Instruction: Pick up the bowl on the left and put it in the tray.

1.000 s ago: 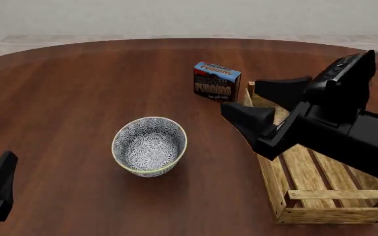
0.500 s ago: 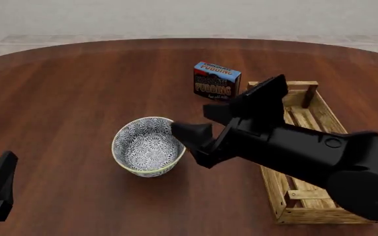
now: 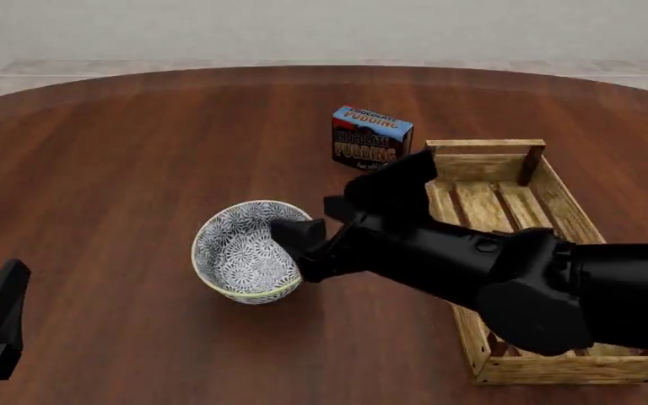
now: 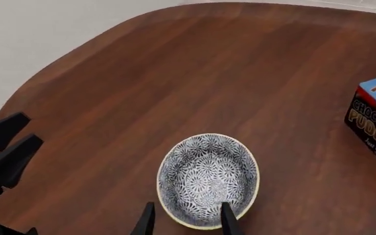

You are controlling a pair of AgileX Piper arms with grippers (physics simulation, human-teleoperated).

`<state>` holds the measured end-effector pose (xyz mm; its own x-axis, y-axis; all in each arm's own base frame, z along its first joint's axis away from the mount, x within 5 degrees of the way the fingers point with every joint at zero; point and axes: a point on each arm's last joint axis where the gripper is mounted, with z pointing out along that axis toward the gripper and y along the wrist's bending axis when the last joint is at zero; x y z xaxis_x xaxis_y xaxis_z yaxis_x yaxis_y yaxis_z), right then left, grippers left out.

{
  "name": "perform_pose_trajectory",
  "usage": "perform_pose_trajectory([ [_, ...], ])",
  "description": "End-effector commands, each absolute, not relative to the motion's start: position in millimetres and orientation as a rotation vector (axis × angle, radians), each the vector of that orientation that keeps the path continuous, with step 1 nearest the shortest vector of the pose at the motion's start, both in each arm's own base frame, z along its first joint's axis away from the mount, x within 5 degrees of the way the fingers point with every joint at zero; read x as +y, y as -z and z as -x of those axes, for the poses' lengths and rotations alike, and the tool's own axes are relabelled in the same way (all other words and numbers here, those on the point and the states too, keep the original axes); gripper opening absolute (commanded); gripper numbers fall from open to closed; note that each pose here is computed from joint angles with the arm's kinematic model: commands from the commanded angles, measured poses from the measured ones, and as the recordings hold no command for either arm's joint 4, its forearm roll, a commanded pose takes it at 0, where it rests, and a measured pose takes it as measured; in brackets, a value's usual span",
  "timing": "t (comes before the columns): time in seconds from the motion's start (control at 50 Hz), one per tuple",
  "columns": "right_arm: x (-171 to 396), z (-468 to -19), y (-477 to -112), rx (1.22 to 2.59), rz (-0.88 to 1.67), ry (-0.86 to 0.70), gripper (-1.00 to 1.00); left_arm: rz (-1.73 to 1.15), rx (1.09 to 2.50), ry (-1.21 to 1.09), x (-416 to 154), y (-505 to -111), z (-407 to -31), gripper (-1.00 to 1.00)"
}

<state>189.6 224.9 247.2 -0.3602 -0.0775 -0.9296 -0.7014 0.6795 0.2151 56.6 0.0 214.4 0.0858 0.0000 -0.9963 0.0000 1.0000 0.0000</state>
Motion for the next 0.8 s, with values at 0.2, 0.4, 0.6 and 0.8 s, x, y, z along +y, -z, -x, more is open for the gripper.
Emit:
perform_pose_trajectory([
  [0.2,224.7,-221.3,-226.3,1.890,0.566,-0.669,1.00,0.000,1.485,0.000,0.0,-214.4,-56.6,1.00],
  [0.4,230.3,-234.2,-213.7,1.921,0.536,-0.664,1.00,0.000,1.485,0.000,0.0,-214.4,-56.6,1.00],
  [0.6,224.3,-251.5,-204.2,1.949,0.479,-0.636,1.00,0.000,1.485,0.000,0.0,-214.4,-56.6,1.00],
  [0.8,219.9,-267.0,-194.3,1.981,0.416,-0.622,1.00,0.000,1.485,0.000,0.0,-214.4,-56.6,1.00],
])
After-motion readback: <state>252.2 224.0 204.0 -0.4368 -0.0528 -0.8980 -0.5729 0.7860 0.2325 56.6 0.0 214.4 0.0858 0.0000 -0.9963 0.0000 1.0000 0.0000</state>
